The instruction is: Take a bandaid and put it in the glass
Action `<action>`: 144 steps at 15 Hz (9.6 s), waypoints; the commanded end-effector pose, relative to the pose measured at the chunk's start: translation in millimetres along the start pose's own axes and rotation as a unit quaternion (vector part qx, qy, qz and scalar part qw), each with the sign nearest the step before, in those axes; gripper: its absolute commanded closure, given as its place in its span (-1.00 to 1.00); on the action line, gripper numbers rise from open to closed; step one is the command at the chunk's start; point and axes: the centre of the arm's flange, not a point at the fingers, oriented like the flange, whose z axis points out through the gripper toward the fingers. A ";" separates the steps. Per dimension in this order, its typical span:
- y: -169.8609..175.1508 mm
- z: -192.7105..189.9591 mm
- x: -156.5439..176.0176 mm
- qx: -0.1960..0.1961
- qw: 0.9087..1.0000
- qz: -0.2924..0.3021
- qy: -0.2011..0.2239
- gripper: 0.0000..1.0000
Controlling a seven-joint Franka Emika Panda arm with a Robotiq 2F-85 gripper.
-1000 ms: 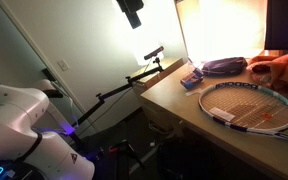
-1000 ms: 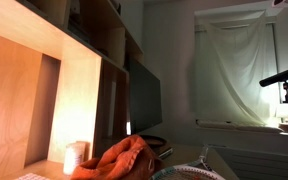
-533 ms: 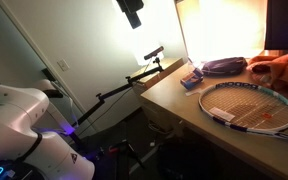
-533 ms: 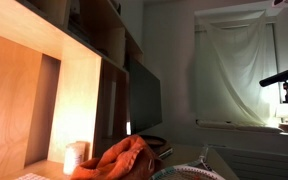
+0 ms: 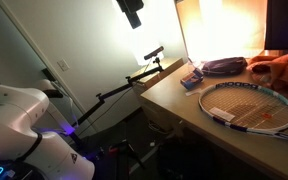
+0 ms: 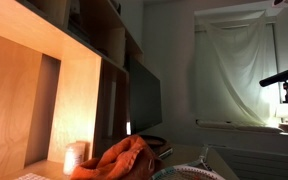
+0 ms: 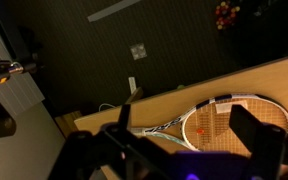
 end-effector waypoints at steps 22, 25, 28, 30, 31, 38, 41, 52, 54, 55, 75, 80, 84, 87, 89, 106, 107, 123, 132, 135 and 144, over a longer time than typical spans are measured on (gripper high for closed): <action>0.0 0.0 0.0 0.000 1.000 0.000 0.000 -1.00; 0.0 0.0 0.0 0.000 1.000 0.000 0.000 -1.00; 0.0 0.0 0.0 0.000 1.000 0.000 0.000 -1.00; -2.9 -6.2 5.6 -0.008 1.000 -0.006 0.002 -1.00; -4.6 -10.5 9.7 -0.011 1.000 -0.008 0.002 -1.00; -35.7 -65.7 62.1 -0.021 0.998 -0.059 0.020 -1.00; -59.7 -86.4 83.2 -0.029 0.995 -0.089 0.022 -1.00; -146.5 -76.2 156.8 -0.008 0.968 -0.252 -0.008 -1.00; -156.3 -57.1 166.6 -0.009 0.967 -0.254 -0.036 -1.00; -160.2 -48.2 170.9 -0.014 0.966 -0.255 -0.047 -1.00; -171.8 -5.5 179.0 -0.018 0.962 -0.259 -0.080 -1.00; -172.0 -5.0 179.1 -0.018 0.962 -0.259 -0.081 -1.00; -174.8 -5.9 183.6 -0.024 0.961 -0.265 -0.074 -1.00; -187.4 -11.7 192.9 -0.026 0.955 -0.293 -0.027 -1.00; -195.9 -16.4 199.7 -0.026 0.949 -0.314 0.009 -1.00; -282.5 -5.4 276.4 0.041 0.864 -0.501 -0.027 -1.00; -287.7 -3.2 279.7 0.030 0.865 -0.500 -0.030 -1.00; -308.8 45.0 287.9 -0.034 0.832 -0.554 -0.003 -1.00; -318.7 40.6 300.7 -0.051 0.818 -0.571 0.035 -1.00; -338.7 32.0 311.5 -0.088 0.795 -0.589 0.119 -1.00; -379.8 34.3 333.8 0.009 0.712 -0.644 0.279 -1.00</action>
